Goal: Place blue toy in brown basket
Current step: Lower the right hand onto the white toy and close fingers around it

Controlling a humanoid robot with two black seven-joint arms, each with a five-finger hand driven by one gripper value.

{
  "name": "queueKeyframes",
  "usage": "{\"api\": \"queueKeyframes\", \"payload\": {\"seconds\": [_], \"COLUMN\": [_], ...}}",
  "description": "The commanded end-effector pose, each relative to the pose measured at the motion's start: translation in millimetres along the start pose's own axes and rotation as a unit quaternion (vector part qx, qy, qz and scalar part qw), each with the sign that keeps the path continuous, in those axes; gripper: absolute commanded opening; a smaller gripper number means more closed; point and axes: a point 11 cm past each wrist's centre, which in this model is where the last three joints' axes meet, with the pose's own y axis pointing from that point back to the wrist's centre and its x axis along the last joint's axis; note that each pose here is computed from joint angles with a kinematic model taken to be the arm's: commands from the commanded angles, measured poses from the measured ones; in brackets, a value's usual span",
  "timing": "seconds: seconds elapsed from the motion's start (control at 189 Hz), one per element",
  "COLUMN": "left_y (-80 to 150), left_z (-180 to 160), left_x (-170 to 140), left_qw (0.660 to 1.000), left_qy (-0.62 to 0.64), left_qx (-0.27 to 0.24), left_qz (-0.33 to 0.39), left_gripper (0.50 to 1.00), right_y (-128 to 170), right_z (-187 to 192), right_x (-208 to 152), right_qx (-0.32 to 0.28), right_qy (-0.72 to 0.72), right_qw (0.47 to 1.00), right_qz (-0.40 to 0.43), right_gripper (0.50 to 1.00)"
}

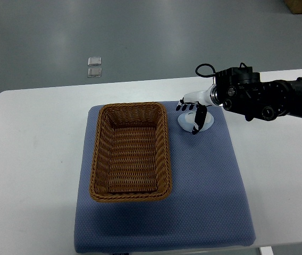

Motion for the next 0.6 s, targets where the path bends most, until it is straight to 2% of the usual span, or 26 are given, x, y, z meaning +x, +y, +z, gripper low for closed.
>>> {"api": "queueKeyframes", "payload": {"seconds": [0.0, 0.021, 0.026, 0.037, 0.053, 0.069, 0.074, 0.09, 0.095, 0.111, 0.127, 0.296, 0.381, 0.593], "left_y": [0, 0, 0, 0, 0, 0, 0, 0, 0, 0, 0, 0, 0, 0], "left_z": [0, 0, 0, 0, 0, 0, 0, 0, 0, 0, 0, 0, -1, 0], "left_x": [0, 0, 0, 0, 0, 0, 0, 0, 0, 0, 0, 0, 1, 0], "left_qw": [1.000, 1.000, 1.000, 1.000, 1.000, 1.000, 1.000, 1.000, 1.000, 1.000, 1.000, 1.000, 1.000, 1.000], "left_qy": [0.000, 0.000, 0.001, 0.001, 0.001, 0.001, 0.001, 0.001, 0.001, 0.001, 0.001, 0.002, 0.002, 0.002], "left_qx": [0.000, -0.001, 0.000, 0.000, -0.001, 0.000, 0.000, 0.000, 0.000, 0.000, 0.000, 0.000, 0.000, 0.000], "left_qz": [0.000, 0.000, 0.000, 0.000, 0.000, 0.000, 0.000, 0.000, 0.000, 0.000, 0.000, 0.001, 0.001, 0.001], "left_gripper": [1.000, 1.000, 1.000, 1.000, 1.000, 1.000, 1.000, 1.000, 1.000, 1.000, 1.000, 1.000, 1.000, 1.000], "right_y": [-2, -3, -3, -3, -4, -4, -4, -4, -4, -4, -4, 3, 18, 59], "right_z": [5, 5, 6, 6, 6, 7, 8, 8, 8, 8, 8, 14, 13, -23], "right_x": [-4, -6, -6, -6, -7, -8, -9, -9, -9, -9, -9, 5, 31, 71], "right_qx": [-0.005, -0.005, -0.005, -0.005, -0.005, -0.006, -0.007, -0.007, -0.007, -0.007, -0.008, -0.012, -0.012, 0.032], "right_qy": [-0.003, -0.003, -0.004, -0.004, -0.003, -0.003, -0.002, -0.001, 0.000, 0.001, 0.004, 0.002, 0.006, 0.034], "right_qw": [1.000, 1.000, 1.000, 1.000, 1.000, 1.000, 1.000, 1.000, 1.000, 1.000, 1.000, 1.000, 0.999, 0.997], "right_qz": [-0.003, -0.004, -0.004, -0.004, -0.005, -0.006, -0.006, -0.007, -0.006, -0.006, -0.006, 0.012, 0.033, 0.055], "right_gripper": [0.772, 0.735, 0.709, 0.709, 0.658, 0.633, 0.607, 0.582, 0.558, 0.539, 0.501, 0.500, 0.500, 0.500]}}
